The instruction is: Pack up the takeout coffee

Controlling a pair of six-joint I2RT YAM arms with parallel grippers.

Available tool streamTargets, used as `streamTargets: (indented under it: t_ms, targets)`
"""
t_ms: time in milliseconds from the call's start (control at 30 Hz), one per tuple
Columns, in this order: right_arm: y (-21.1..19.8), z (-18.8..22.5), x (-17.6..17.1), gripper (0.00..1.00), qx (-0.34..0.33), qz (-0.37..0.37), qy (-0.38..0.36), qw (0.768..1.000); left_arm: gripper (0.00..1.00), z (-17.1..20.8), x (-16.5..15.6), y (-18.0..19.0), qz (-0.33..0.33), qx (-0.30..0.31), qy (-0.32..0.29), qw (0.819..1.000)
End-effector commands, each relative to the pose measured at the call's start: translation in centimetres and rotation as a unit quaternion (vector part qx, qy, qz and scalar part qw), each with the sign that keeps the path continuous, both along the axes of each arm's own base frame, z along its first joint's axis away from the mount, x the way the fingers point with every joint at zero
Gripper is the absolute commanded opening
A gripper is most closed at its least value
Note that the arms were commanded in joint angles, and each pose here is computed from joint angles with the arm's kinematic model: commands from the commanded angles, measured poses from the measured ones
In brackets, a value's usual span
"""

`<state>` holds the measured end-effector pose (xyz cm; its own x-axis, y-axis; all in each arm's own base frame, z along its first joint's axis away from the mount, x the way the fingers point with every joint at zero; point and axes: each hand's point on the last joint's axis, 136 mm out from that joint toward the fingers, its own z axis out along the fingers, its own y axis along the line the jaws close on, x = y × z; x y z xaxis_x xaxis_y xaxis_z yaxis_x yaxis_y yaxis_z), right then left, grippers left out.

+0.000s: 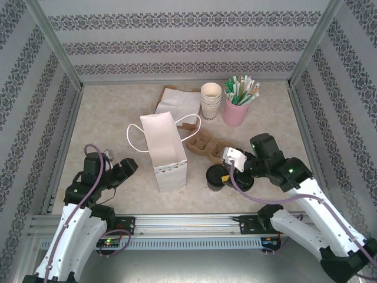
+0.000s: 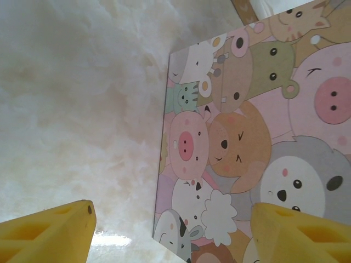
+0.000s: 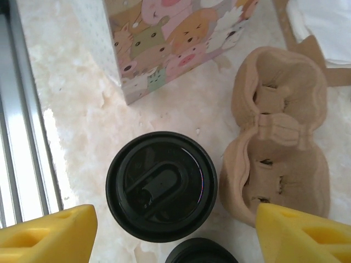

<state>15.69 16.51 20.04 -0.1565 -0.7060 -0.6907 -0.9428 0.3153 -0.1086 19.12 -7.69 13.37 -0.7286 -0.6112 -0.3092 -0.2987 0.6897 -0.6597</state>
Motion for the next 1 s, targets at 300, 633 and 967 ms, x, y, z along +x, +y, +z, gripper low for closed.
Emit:
streamTargets:
  t_ms: [300, 633, 967]
  targets:
    - [1.7, -3.2, -1.1, 0.92, 0.013, 0.130, 0.005, 0.991, 0.76, 1.1, 0.1, -0.3, -0.022, 0.014, -0.018, 1.000]
    - [2.2, -4.4, 0.0, 0.91, -0.016, 0.143, 0.021, 0.989, 0.76, 0.7, 0.9, -0.6, -0.026, 0.006, -0.014, 1.000]
    - [2.7, -4.8, 1.0, 0.89, -0.025, 0.133, 0.039, 0.990, 0.76, 0.9, 1.2, -0.7, -0.026, 0.006, -0.012, 1.000]
